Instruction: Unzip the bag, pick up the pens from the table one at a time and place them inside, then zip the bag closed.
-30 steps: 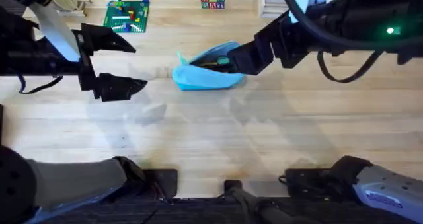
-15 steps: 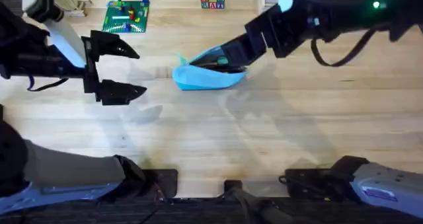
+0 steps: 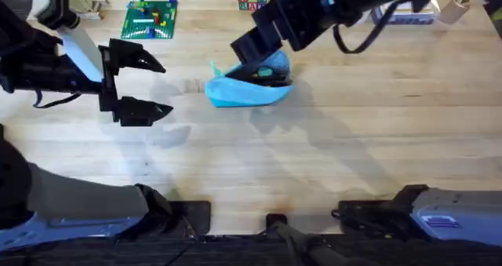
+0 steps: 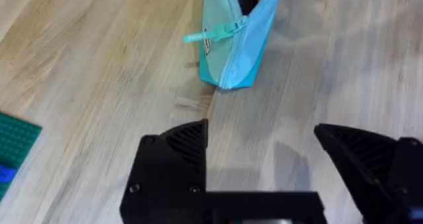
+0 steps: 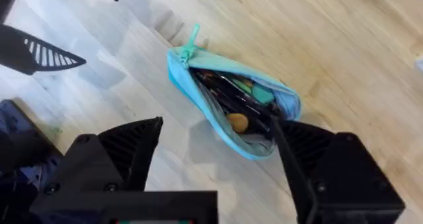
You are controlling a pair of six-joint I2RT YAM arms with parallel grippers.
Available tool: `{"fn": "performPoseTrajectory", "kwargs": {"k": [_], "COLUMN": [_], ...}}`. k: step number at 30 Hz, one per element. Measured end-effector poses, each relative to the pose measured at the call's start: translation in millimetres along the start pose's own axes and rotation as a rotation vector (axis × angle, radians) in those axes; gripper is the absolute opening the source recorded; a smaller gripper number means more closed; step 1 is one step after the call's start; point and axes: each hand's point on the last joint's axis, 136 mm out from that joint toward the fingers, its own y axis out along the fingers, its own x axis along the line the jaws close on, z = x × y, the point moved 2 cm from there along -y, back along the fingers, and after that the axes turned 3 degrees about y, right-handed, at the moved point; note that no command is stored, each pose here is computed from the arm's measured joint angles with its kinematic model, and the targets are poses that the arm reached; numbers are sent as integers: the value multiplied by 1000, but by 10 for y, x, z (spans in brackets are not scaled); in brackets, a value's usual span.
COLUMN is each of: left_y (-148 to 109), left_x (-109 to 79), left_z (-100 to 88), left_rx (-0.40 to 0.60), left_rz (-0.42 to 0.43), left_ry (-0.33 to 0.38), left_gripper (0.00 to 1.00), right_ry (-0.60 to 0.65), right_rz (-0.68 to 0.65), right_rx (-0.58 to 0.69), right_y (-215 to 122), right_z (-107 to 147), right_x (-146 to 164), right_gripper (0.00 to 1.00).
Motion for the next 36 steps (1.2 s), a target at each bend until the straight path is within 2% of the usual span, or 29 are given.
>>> {"fn": "performPoseTrajectory", "kwargs": {"k": [15,36], "left_y": [0,0], "left_x": [-1,-2], "left_z": [0,3], "left_rx": [0,2], "left_rz": [0,1], "left_ry": [0,0], "left_gripper": [994,994], "right_ry": [-28,69], "right_rz": [-34,-16], "right_rx": [37,-7], "right_y": [453,924], "right_z": [-233,-398], "right_x": [228,254], "right_gripper": [997,996]}}
